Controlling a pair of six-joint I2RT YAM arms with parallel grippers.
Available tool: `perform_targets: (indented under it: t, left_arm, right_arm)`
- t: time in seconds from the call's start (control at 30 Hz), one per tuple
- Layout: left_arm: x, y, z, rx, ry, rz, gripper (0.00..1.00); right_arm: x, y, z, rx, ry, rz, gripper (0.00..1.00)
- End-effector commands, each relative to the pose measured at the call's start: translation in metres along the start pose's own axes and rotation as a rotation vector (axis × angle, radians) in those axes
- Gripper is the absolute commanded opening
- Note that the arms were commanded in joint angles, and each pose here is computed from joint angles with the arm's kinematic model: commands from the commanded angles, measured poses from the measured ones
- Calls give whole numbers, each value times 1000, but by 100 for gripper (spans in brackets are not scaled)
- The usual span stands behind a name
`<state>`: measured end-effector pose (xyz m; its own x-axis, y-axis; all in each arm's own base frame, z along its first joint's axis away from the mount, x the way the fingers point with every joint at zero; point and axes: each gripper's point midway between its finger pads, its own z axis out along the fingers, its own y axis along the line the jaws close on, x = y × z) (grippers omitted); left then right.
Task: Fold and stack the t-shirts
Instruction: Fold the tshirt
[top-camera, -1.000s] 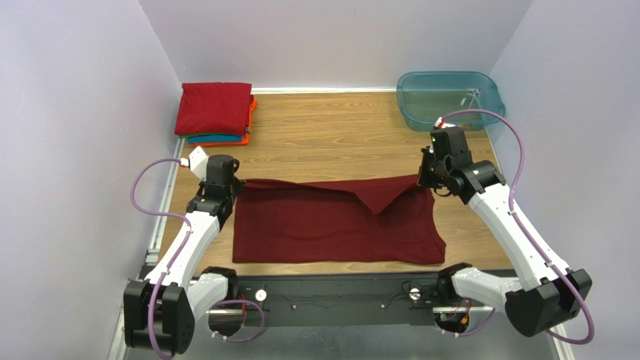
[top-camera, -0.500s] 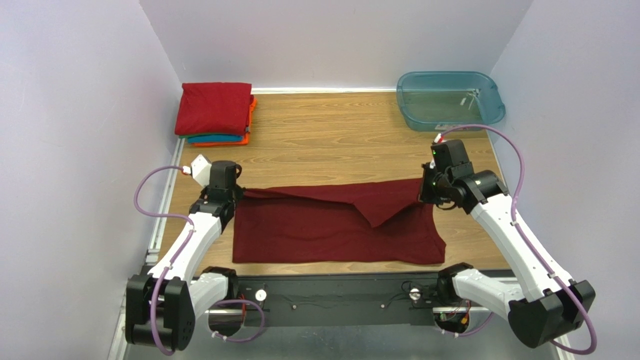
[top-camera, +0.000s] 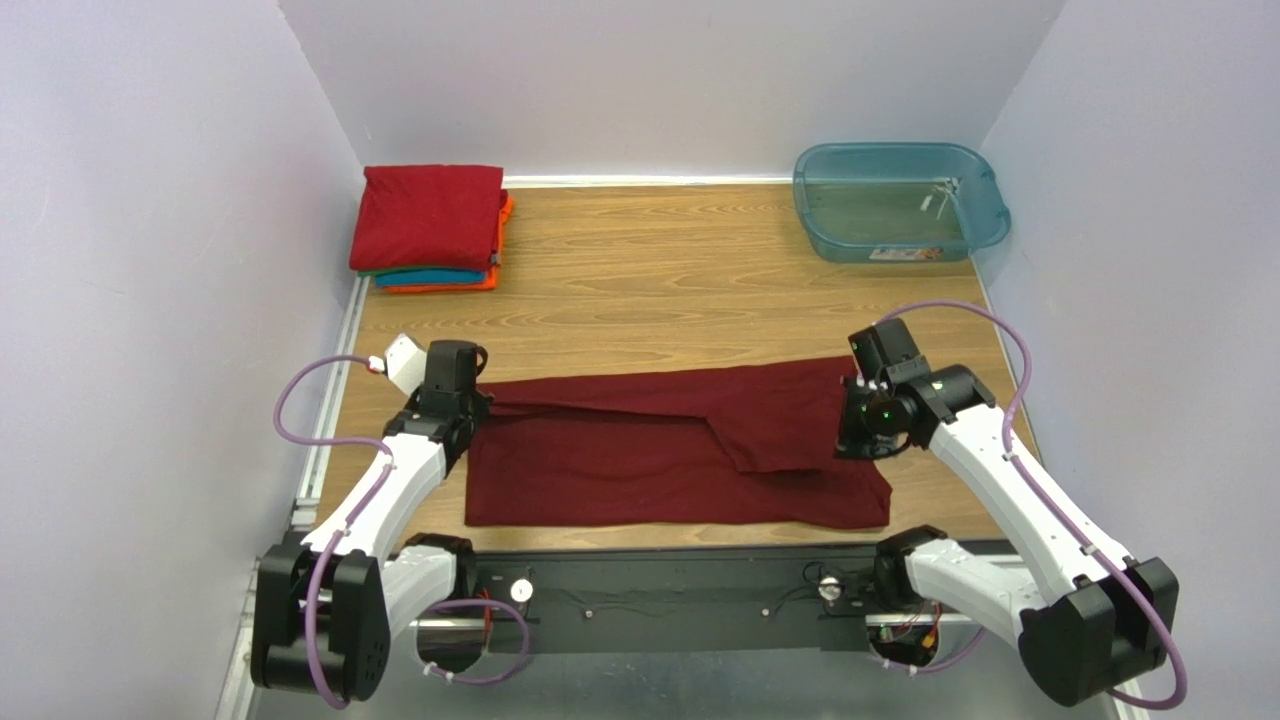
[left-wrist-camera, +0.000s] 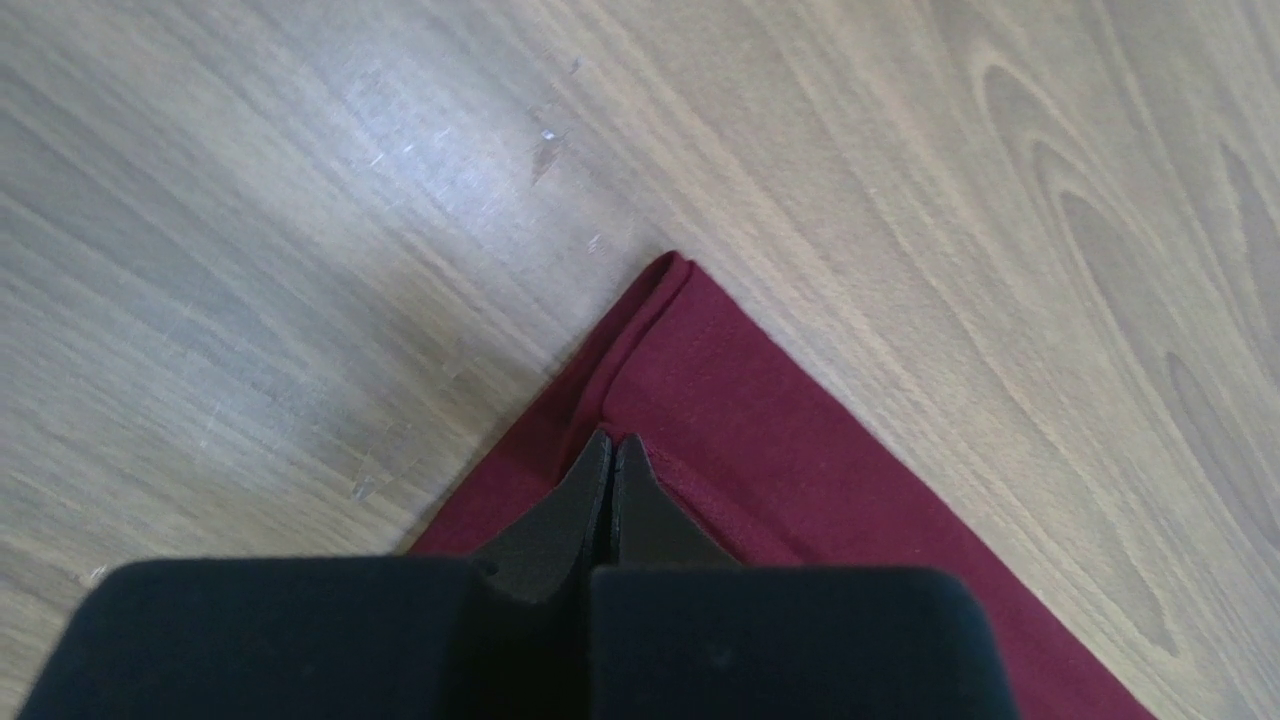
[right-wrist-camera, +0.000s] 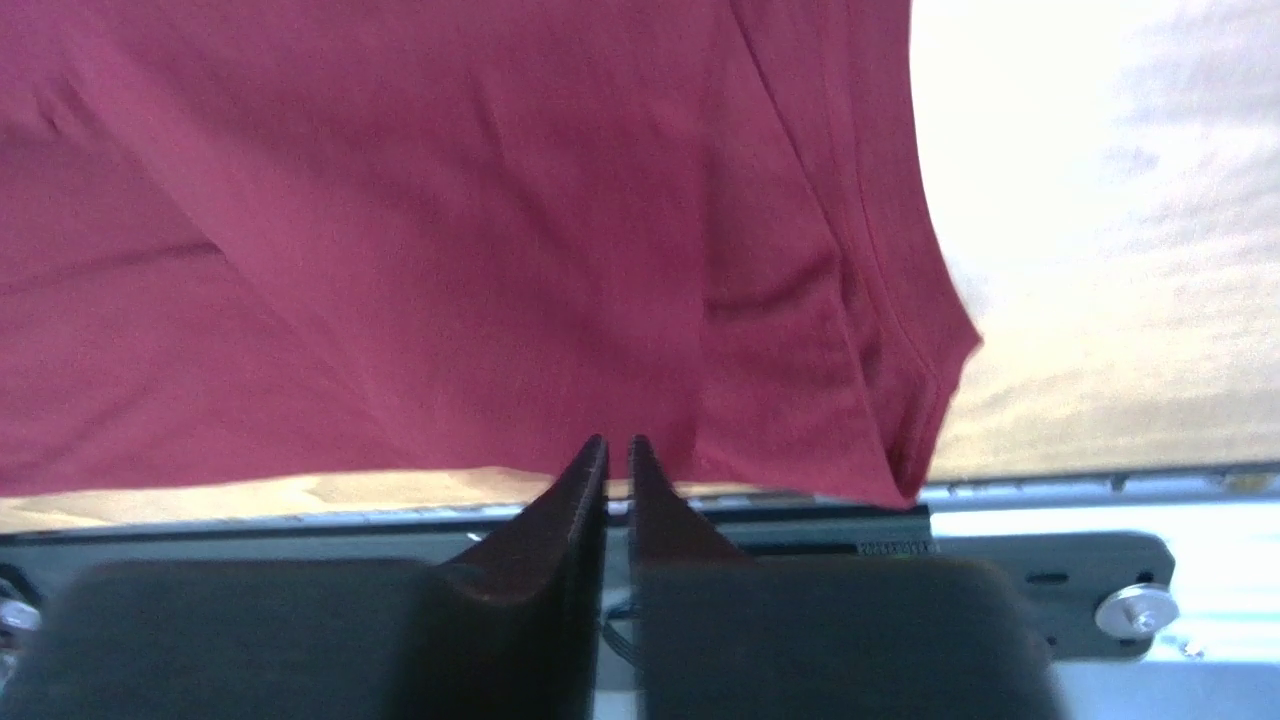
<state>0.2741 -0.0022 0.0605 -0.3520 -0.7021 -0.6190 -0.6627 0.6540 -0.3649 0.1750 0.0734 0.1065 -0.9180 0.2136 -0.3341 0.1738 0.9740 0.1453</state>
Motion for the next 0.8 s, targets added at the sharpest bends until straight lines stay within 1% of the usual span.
perform_targets:
  t: [0.0,0.03,0.07,0.1,0.13,0.17,0.23,0.3,0.4,0.47,0.5,0.57,0.6,0.63,0.7,0.73,0.77]
  left_arm:
    - [3,19,0,-83,-10,-24,15]
    - [2,20,-1,-91,-13,-31,31]
    - [1,20,-2,-91,-14,-31,58]
    - [-1,19,-4,-86,-19,-37,78]
    - [-5,15,-7,-77,-29,-64,92]
    - [-10,10,-11,-58,-41,-76,96]
    - [-23,-4,-18,-12,-61,-86,98]
    - [-31,-12,-26,10,-72,-91,98]
    - [-43,-35,-35,104,-75,-55,98]
    - [-35,-46,-37,172,-38,-15,98]
    - [-36,-53,-37,210,-42,-10,98]
    - [-25,-60,-34,263,-4,15,98]
    - [-21,-63,-31,282,5,36,98]
    - [-15,-65,-30,297,27,47,98]
    - [-9,-63,-23,280,48,68,98]
    - [-7,-62,-21,274,54,87,98]
    - [-5,-59,-18,262,58,94,98]
  right_arm:
    - [37,-12,2,37,111,51,33]
    - [39,-13,4,38,119,53,40]
    - [38,-12,2,34,115,53,48]
    - [35,-10,1,26,106,48,60]
    - [30,-11,0,35,89,35,78]
    - [16,-6,-7,17,43,29,100]
    - [-1,0,-15,-11,-19,-10,100]
    - [-17,15,-23,-80,-81,-33,100]
    - [-21,59,-33,-315,-82,-115,100]
    - [-17,74,-28,-365,-78,-148,100]
    - [-13,93,-27,-409,-85,-205,100]
    - [-10,112,-26,-418,-98,-252,100]
    - [3,130,-20,-427,-67,-324,100]
    - [4,137,-17,-414,-74,-352,100]
    - [12,157,-11,-416,-68,-422,100]
    - [15,158,5,-371,-49,-436,100]
    - [19,163,10,-366,-39,-456,100]
